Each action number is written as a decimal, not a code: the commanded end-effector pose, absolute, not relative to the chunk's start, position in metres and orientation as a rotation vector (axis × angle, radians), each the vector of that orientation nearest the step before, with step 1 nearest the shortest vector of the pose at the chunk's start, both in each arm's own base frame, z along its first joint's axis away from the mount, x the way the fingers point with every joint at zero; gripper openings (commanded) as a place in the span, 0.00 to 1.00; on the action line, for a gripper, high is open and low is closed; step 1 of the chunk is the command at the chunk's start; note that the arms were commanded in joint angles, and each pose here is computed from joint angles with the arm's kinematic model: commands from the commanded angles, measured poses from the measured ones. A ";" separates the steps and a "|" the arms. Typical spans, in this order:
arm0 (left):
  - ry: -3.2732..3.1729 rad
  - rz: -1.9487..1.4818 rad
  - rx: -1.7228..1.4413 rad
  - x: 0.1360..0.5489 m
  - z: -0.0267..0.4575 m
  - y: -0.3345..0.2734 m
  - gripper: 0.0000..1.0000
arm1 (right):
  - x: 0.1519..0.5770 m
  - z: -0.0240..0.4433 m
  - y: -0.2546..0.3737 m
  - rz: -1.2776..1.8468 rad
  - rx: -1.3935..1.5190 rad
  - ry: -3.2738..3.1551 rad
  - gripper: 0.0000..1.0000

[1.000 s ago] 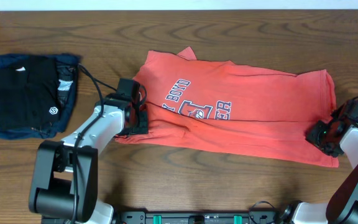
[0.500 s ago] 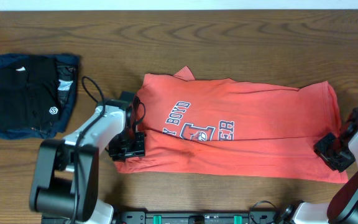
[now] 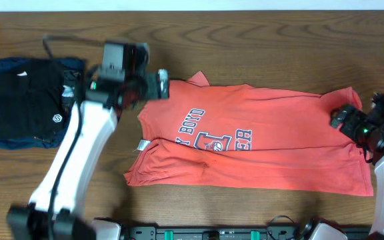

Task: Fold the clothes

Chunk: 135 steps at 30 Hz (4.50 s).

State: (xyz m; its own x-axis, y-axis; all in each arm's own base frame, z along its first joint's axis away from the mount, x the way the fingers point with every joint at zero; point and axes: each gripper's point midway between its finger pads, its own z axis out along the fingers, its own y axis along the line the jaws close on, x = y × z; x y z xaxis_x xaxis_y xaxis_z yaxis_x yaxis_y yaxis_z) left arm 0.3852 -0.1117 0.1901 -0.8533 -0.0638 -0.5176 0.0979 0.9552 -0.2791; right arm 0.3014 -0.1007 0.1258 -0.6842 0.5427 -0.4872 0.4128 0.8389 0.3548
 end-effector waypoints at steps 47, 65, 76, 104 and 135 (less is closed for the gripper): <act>2.593 -0.325 0.589 0.504 0.077 -0.206 0.06 | 0.295 0.092 -0.108 0.138 0.744 2.551 0.80; 2.684 -0.363 0.389 0.481 0.109 -0.193 0.06 | 0.383 0.068 -0.162 0.010 0.692 2.317 0.83; 2.826 -0.349 0.343 0.442 0.116 -0.180 0.06 | 0.435 0.042 -0.187 0.013 0.709 2.356 0.77; 2.843 -0.347 0.323 0.428 0.134 -0.173 0.06 | 0.423 -0.028 -0.197 -0.076 0.788 2.562 0.01; 3.057 -0.382 0.167 0.268 0.247 -0.117 0.06 | 0.271 0.086 -0.184 -0.424 0.981 2.869 0.04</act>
State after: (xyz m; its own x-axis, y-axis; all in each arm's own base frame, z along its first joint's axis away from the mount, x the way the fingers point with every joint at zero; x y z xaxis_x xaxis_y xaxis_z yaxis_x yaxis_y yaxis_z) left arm 0.2799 -0.1147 0.2397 -0.9906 0.1076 -0.0850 0.1235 0.9694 -0.2120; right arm 0.2779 -0.1787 0.0814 -0.8069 0.5697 -0.1562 0.5906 0.7825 -0.1970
